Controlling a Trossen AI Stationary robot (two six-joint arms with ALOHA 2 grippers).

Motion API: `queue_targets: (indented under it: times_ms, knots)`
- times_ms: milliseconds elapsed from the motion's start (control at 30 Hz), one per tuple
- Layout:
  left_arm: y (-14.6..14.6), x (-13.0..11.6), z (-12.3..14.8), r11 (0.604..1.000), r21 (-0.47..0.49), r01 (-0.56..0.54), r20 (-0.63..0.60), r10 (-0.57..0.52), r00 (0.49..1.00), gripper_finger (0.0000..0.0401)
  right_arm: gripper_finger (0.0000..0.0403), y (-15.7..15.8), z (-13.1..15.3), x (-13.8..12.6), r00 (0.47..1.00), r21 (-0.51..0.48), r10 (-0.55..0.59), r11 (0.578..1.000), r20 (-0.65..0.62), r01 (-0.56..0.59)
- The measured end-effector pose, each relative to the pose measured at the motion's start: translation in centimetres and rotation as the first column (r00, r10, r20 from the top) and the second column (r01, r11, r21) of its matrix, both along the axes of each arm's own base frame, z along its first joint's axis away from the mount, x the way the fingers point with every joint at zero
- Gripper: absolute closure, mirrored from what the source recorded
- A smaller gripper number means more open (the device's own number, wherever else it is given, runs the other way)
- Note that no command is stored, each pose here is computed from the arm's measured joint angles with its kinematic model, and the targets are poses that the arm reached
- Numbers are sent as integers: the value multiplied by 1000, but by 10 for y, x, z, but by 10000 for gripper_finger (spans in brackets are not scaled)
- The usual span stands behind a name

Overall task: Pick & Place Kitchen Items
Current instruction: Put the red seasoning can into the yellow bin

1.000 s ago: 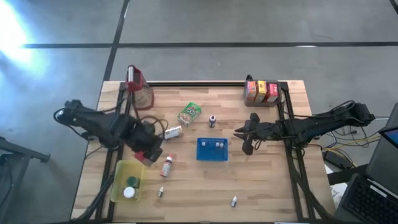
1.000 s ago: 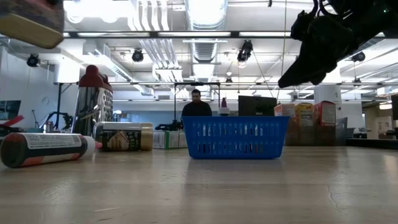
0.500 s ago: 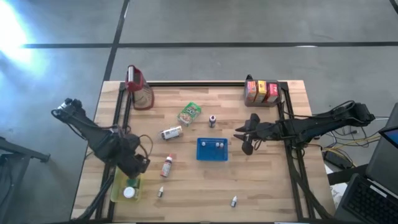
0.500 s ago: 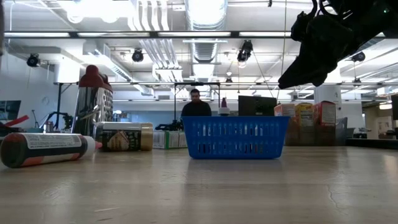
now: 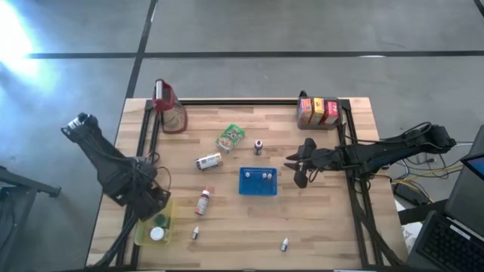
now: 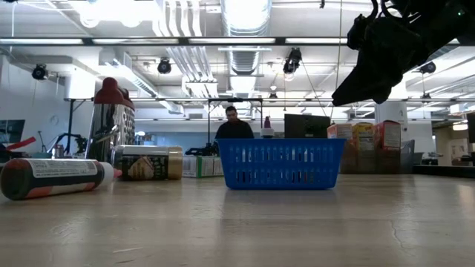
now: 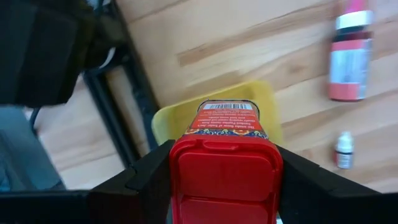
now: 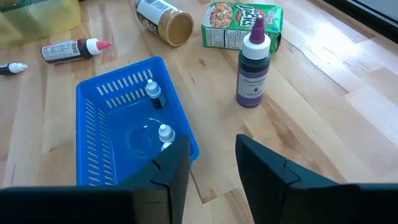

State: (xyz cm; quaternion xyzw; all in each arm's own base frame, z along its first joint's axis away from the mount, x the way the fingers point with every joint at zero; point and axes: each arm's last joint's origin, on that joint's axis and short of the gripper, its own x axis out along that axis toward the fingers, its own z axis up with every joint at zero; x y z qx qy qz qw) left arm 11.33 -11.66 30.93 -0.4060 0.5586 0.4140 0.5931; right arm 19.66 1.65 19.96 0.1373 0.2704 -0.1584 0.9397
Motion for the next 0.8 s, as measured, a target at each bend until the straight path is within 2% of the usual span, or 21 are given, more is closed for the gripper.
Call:
queue_targets:
  times_ms: [233, 333, 567, 800]
  knots:
    - [-12, -23, -14, 998, -4, -64, -34, 64, 997, 174, 307, 0, -1, 0, 1000, 4, -3, 1000, -1, 3]
    - [-20, -20, -19, 998, -38, -56, -12, 55, 998, 174, 315, 0, -1, 0, 1000, 5, -4, 1000, -3, 4]
    - [-26, -16, -33, 999, 22, -47, -42, 48, 998, 174, 331, 0, -1, 0, 1000, 16, -11, 1000, 0, 11]
    - [-31, -13, -42, 999, 0, -46, -28, 46, 999, 174, 339, 0, -2, -1, 1000, 20, -13, 1000, 0, 13]
